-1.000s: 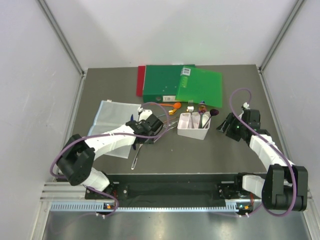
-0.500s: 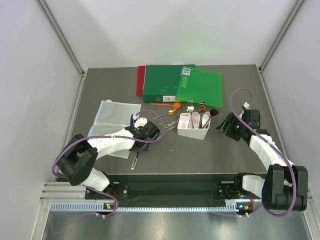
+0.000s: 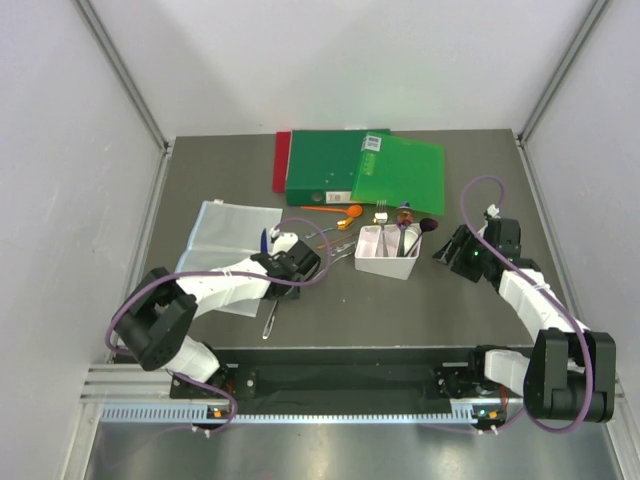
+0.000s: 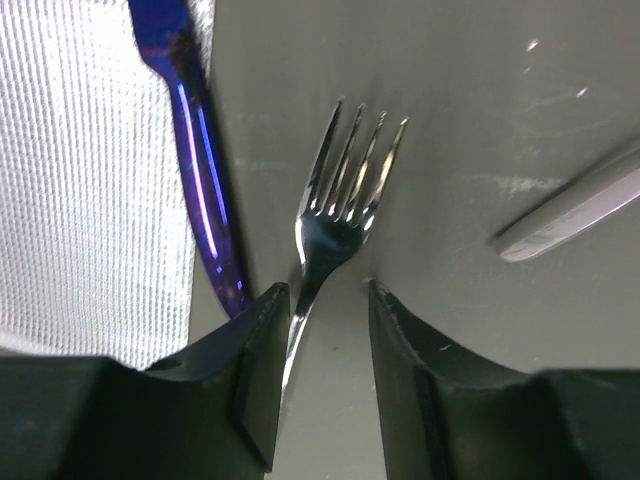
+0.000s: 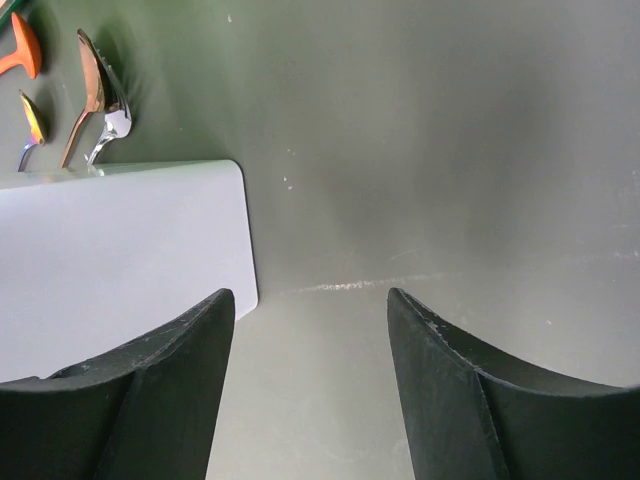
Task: Sort the eating utensils into containers
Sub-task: Pick up the fork at the center of the board.
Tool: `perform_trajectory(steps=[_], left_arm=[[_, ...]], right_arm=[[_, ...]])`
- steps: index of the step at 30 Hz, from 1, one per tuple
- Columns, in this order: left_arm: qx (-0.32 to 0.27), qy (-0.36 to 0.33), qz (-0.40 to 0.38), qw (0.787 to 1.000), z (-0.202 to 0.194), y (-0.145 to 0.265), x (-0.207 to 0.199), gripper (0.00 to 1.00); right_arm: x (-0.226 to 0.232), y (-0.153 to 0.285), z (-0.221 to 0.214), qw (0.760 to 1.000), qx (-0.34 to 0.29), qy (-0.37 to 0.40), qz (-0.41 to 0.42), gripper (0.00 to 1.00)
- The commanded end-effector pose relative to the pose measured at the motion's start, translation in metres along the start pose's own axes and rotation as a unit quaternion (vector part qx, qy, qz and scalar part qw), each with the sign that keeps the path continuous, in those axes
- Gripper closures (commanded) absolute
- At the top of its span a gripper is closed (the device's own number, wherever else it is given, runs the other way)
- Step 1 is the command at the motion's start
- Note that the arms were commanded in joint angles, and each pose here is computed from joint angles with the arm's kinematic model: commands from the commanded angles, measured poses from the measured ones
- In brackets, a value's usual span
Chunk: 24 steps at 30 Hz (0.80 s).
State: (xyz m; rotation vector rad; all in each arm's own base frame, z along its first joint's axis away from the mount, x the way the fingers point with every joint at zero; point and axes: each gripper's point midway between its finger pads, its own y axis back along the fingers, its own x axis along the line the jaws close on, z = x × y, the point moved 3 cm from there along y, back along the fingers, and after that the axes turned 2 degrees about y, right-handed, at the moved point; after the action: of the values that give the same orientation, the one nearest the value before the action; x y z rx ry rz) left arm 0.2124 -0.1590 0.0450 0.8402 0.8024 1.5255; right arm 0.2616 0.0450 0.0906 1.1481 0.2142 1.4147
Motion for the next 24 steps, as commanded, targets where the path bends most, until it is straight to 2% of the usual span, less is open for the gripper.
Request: perform_trajectory(steps=[1, 3, 5, 9, 16, 24], left_arm=[[0.037, -0.007, -0.014, 0.999, -0.020, -0.015, -0.005, 0.59], [0.048, -0.004, -0.023, 0.999, -0.025, -0.015, -0.008, 0.67], [0.054, 0.005, -0.033, 0.998, -0.027, -0.015, -0.009, 0.69], [0.066, 0.007, -0.044, 0.997, -0.031, -0.013, -0.012, 0.69], [0.101, -0.017, -0.014, 0.995, -0.046, -0.022, -0.003, 0.69], [0.123, -0.025, -0.006, 0.992, -0.054, -0.025, 0.002, 0.65]], right_arm=[[0.005, 0.002, 0.010, 1.000, -0.021, 0.003, 0.013, 0.37], [0.006, 0.003, 0.011, 1.000, -0.021, 0.004, 0.013, 0.37], [0.006, 0.003, 0.012, 1.000, -0.023, 0.004, 0.013, 0.37], [0.007, 0.003, 0.014, 1.000, -0.023, 0.004, 0.014, 0.37], [0.009, 0.003, 0.016, 1.000, -0.022, 0.004, 0.017, 0.38], [0.008, 0.004, 0.014, 1.000, -0.021, 0.004, 0.015, 0.37]])
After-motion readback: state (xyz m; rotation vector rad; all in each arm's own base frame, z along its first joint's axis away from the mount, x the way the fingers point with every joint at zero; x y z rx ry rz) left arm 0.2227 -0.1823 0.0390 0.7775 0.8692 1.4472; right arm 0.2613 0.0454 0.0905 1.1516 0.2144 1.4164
